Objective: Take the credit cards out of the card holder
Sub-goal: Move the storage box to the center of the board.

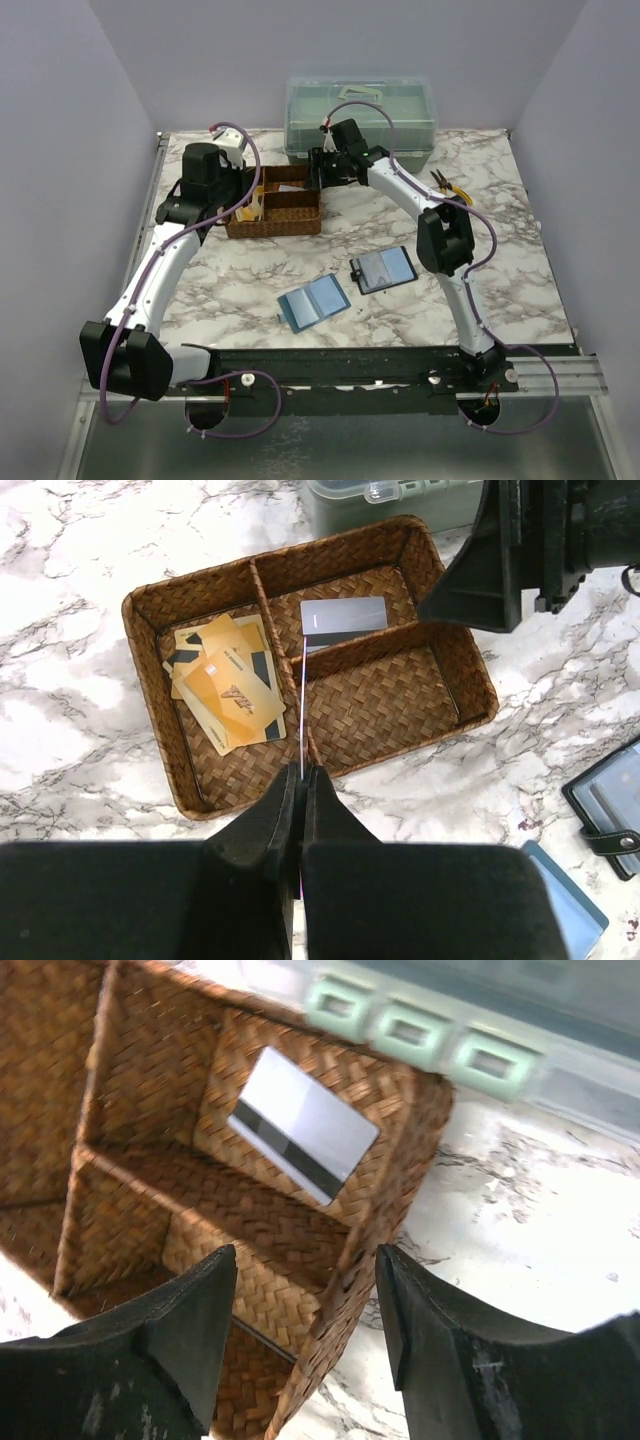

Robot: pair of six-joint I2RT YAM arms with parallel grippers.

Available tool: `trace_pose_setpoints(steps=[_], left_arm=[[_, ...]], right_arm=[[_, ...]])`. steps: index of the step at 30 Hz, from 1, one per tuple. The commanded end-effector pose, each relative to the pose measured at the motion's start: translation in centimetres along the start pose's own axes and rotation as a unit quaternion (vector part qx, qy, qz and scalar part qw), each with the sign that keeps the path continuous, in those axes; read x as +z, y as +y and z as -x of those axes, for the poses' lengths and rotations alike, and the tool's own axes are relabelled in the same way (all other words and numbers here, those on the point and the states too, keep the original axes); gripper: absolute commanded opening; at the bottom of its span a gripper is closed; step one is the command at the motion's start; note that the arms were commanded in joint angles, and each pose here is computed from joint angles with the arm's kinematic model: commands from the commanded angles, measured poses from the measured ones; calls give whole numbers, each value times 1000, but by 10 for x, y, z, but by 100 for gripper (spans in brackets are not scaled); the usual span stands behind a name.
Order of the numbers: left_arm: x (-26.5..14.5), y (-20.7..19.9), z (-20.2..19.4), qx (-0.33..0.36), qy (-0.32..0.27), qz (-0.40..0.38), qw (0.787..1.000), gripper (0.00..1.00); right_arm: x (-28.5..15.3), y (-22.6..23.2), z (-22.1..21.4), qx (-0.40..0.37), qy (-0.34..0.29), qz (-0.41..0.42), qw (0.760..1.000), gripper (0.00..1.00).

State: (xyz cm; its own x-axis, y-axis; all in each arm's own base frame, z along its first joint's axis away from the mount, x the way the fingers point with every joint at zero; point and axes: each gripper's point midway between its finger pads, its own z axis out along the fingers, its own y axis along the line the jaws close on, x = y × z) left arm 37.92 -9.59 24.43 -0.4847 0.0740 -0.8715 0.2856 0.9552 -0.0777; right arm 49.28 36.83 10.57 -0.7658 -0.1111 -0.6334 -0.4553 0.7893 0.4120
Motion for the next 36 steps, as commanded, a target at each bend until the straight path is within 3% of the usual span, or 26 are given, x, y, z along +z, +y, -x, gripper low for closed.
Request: trace_pose_setpoints(steps=[1, 3, 11, 15, 23, 28, 33, 36], left_arm=[[-12, 4, -1, -10, -12, 15, 1000, 0], [-15, 4, -1, -13, -14, 15, 1000, 0], [-24, 1, 1, -22, -26, 12, 999, 0], [-25, -3, 0, -29, -25, 2, 999, 0], [-31, -5, -1, -33, -30, -1, 999, 0], [-32, -7, -2, -41, -31, -4, 999, 0], [-34, -8, -3, -41, -32, -7, 999, 0], [-34, -10, -4, -42, -32, -10, 999, 0]], right_arm=[[7, -31, 2, 67, -35, -92, 993, 62], [10, -37, 2, 73, -43, -105, 991, 56], [16, -40, 17, 7, -111, -126, 986, 12], [3, -36, 20, -21, -154, -138, 978, 1], [-41, -15, 57, -69, -290, -120, 947, 0], [-73, 13, 74, -131, -378, -99, 911, 0], [-94, 41, 73, -182, -434, -73, 879, 0], [-93, 44, 69, -192, -429, -73, 879, 0]])
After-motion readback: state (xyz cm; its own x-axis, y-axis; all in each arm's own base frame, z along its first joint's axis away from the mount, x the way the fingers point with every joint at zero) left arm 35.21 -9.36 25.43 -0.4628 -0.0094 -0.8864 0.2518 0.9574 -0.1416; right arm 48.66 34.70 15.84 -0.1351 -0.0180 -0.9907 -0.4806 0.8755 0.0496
